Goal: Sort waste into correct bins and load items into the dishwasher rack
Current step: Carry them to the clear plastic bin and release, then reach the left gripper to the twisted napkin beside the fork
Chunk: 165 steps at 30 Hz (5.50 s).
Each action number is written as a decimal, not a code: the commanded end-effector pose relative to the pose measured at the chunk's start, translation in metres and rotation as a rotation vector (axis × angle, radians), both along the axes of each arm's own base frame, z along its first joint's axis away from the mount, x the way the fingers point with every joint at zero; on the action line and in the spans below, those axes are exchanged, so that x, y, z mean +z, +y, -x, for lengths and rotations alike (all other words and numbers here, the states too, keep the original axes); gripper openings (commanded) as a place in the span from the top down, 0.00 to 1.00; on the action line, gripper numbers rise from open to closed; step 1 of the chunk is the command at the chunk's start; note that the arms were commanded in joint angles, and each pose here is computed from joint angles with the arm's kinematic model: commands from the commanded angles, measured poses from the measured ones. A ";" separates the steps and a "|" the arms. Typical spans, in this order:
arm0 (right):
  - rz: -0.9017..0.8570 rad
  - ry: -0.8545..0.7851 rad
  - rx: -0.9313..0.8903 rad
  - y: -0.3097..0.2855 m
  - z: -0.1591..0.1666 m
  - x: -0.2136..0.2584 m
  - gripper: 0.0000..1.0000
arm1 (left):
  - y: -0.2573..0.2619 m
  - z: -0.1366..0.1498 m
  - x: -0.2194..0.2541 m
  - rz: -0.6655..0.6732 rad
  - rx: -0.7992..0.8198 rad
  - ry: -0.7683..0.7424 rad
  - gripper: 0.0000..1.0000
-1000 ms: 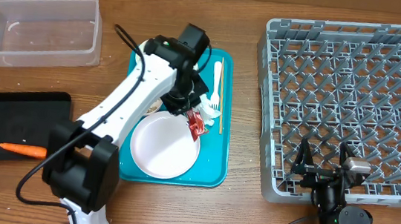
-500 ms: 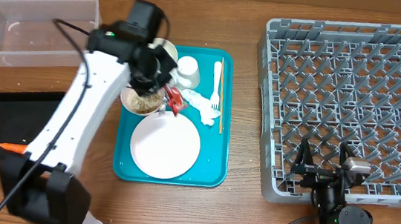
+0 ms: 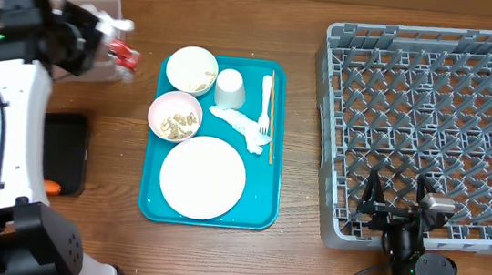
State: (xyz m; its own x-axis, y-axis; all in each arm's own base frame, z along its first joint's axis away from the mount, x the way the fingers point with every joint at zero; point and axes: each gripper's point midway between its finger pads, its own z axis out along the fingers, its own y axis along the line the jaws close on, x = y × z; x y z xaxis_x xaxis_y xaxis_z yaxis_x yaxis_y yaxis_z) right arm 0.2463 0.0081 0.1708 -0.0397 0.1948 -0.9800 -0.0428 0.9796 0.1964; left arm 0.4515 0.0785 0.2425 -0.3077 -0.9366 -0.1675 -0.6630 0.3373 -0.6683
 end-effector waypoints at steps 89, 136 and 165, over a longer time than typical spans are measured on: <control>0.003 -0.008 -0.011 -0.002 0.000 -0.001 0.00 | -0.302 0.091 -0.125 -0.251 -0.577 0.447 0.00; 0.003 -0.008 -0.011 -0.002 0.000 -0.001 0.00 | -0.285 0.061 -0.211 -0.489 -0.469 0.474 0.00; 0.003 -0.008 -0.011 -0.002 0.000 -0.001 0.00 | -0.288 0.070 -0.231 -0.482 -0.519 0.484 0.56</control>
